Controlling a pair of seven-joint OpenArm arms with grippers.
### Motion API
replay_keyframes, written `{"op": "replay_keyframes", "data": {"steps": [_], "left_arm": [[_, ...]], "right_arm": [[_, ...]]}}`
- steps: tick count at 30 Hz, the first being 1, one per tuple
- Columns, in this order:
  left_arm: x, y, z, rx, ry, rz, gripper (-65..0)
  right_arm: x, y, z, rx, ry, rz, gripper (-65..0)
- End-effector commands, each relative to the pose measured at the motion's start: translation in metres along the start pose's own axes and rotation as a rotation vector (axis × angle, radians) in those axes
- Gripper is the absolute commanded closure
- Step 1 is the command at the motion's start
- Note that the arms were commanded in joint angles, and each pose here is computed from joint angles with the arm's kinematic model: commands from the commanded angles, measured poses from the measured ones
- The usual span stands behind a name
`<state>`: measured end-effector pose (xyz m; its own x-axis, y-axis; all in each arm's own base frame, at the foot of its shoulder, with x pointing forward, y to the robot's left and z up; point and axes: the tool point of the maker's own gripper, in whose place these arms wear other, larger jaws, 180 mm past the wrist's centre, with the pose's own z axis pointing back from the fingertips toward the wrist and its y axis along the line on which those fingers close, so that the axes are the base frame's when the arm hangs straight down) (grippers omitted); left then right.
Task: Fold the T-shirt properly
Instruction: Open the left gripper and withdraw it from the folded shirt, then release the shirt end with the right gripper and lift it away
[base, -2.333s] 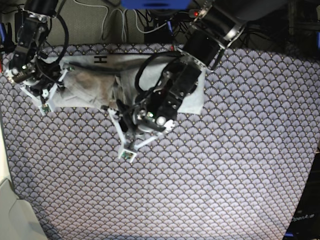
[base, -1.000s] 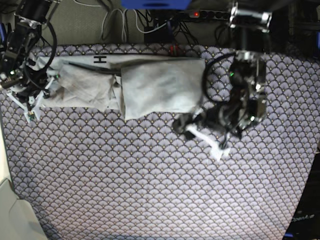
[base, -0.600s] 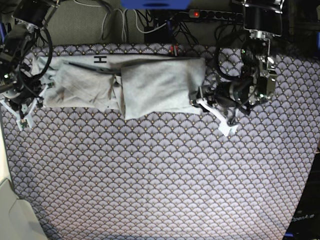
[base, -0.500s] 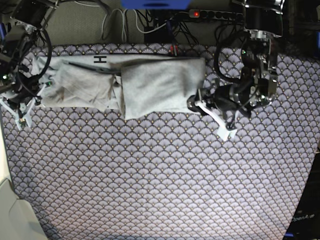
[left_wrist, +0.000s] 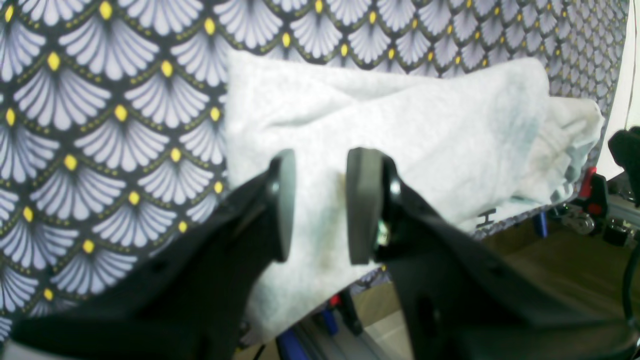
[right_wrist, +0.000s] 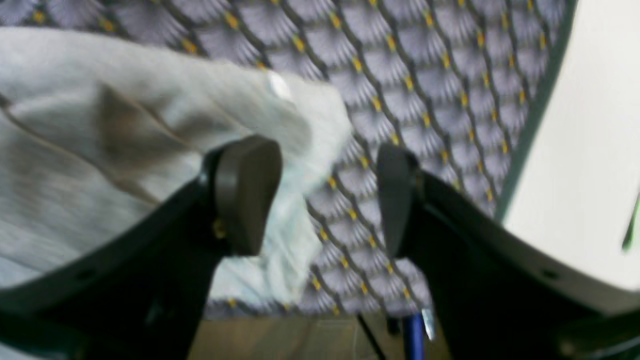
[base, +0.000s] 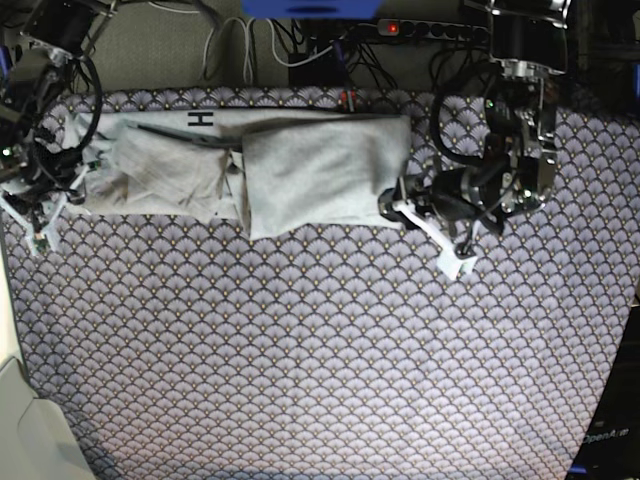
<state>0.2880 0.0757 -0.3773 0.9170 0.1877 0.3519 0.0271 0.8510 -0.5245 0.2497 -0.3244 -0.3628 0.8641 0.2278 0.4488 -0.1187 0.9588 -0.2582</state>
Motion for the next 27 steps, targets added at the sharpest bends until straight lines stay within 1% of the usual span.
{"op": "replay_keyframes", "data": {"steps": [1,5,9,12,19,23,27], "left_arm": [[0.009,-0.005,0.005,-0.014,-0.030,-0.013,-17.7],[0.007,-0.004,0.005,-0.014,-0.028,-0.013,-17.7],[0.007,-0.004,0.005,-0.012,-0.027,-0.013,-17.7],[0.007,-0.001,0.007,-0.007,-0.027,-0.015,-17.7],[0.002,0.002,0.006,0.000,-0.017,-0.010,-17.7],[0.002,0.002,0.006,0.001,-0.017,-0.009,-17.7],[0.001,0.002,0.006,0.002,-0.016,-0.007,-17.7]], "right_arm": [[0.010,-0.014,0.007,-0.032,-0.033,-0.004,-36.4],[0.010,-0.017,0.007,-0.018,-0.048,-0.044,-36.4],[-0.002,-0.004,-0.003,0.067,-0.010,-0.082,-36.4],[-0.001,0.003,-0.006,0.108,-0.020,-0.103,-36.4],[-0.002,0.011,-0.009,0.129,-0.026,-0.117,-36.4],[-0.009,0.003,-0.006,0.111,-0.028,-0.165,-36.4],[-0.016,0.003,-0.007,0.111,-0.013,-0.169,-36.4]]}}
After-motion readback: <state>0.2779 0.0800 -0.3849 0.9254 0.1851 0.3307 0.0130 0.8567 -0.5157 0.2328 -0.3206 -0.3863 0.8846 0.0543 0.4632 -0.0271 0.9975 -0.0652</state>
